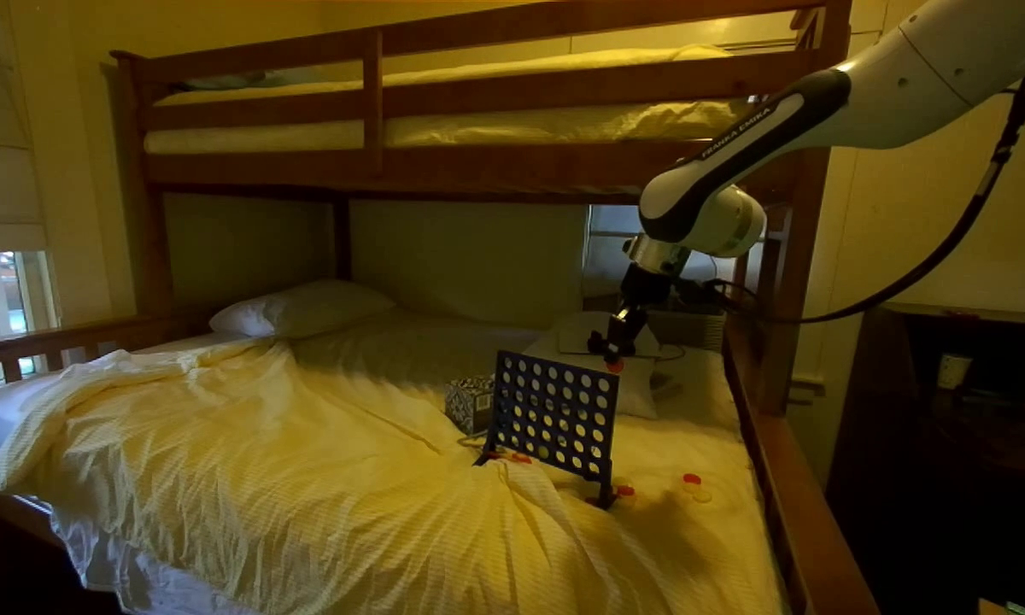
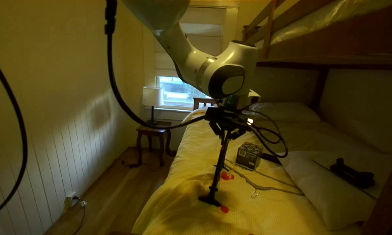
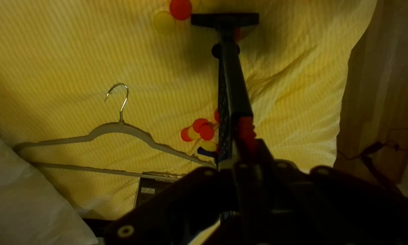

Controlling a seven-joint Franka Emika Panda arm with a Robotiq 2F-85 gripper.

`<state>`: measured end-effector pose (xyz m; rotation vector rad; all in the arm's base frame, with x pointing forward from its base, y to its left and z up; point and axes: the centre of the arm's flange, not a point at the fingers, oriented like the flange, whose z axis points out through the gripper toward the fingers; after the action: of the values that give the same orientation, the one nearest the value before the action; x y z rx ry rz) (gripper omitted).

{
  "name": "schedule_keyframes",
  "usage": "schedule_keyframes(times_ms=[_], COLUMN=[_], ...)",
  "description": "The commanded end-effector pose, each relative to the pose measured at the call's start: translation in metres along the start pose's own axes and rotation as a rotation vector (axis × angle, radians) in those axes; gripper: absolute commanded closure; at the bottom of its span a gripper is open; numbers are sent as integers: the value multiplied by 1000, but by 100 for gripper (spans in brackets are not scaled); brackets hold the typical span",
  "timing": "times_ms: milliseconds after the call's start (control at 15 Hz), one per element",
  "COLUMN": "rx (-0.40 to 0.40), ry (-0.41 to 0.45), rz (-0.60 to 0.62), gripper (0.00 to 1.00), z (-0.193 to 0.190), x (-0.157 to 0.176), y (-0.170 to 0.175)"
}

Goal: Put the orange chip into the connect four game

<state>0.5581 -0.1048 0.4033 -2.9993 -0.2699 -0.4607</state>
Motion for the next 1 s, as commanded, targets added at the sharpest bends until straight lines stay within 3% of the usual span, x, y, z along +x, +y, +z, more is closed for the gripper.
schedule_keyframes(times_ms=[0,733,800,933], rx=[39,52,54,56], ry=[-6,-35,-36,-40], rz=[3,20,20,18], gripper=[98,98,71,60], z=[3,13,13,13], x=[9,19,20,20], y=[5,12,12,11])
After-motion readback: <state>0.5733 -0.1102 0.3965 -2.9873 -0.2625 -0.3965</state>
